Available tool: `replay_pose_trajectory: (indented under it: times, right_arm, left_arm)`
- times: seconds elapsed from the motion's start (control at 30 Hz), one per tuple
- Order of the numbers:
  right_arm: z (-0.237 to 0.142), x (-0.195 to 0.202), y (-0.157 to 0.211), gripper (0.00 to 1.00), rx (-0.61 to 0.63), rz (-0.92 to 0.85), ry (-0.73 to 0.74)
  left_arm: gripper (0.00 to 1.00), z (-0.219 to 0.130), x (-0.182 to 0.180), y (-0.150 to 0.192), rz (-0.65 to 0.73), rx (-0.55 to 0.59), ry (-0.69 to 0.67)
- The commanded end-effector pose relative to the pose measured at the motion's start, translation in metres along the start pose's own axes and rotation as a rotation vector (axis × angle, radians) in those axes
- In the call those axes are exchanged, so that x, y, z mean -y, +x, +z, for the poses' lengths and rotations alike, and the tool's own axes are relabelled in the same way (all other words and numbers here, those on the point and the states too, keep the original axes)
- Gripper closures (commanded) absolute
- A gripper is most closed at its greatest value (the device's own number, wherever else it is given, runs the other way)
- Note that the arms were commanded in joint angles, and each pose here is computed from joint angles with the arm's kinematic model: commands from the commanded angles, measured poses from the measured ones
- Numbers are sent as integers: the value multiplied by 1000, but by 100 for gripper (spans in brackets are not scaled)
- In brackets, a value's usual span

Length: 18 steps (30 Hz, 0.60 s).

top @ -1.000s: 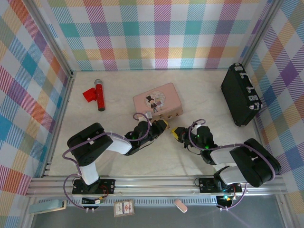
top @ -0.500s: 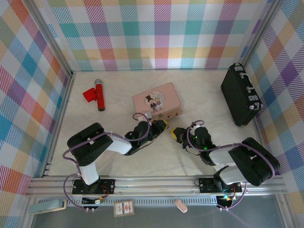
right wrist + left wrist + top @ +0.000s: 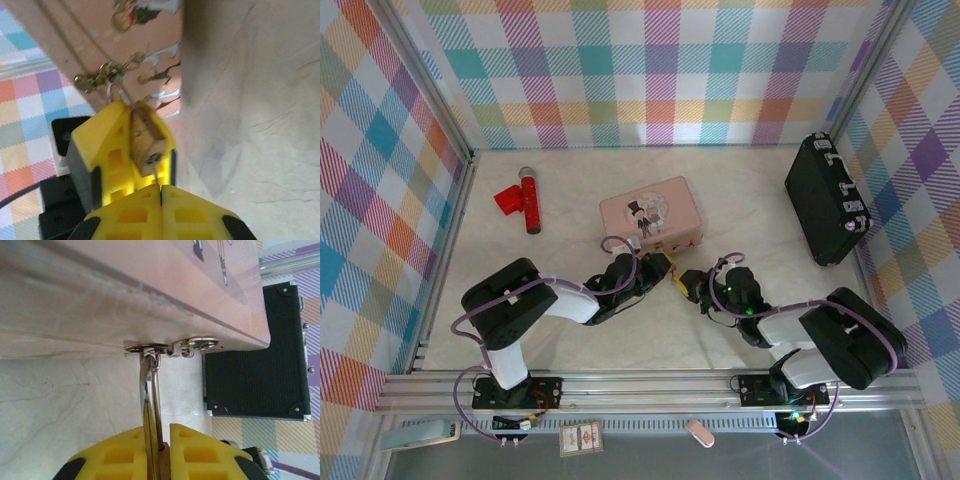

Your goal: Unlock the padlock with the key

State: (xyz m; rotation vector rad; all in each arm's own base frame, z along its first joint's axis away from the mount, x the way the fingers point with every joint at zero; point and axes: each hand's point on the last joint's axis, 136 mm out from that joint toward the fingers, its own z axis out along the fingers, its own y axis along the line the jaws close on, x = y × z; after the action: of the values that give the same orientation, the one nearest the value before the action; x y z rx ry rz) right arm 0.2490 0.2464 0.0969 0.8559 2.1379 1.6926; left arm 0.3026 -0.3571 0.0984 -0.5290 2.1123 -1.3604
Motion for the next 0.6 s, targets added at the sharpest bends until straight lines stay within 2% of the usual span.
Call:
replay_pose_trajectory:
  times: [0.0,0.3,0.57]
  right_arm:
    - [10,-29,3,100,-12,-34,-99]
    - [0,-7,-13,100,58,-24,-41]
    - [-34,-5,-24,100,162,-169,115]
  left_arm:
    - [100,-15,105,38,5,-148,329]
    - [100,-23,106,35,21,-133,325]
    - [100,-24,90,24,45,-96,247]
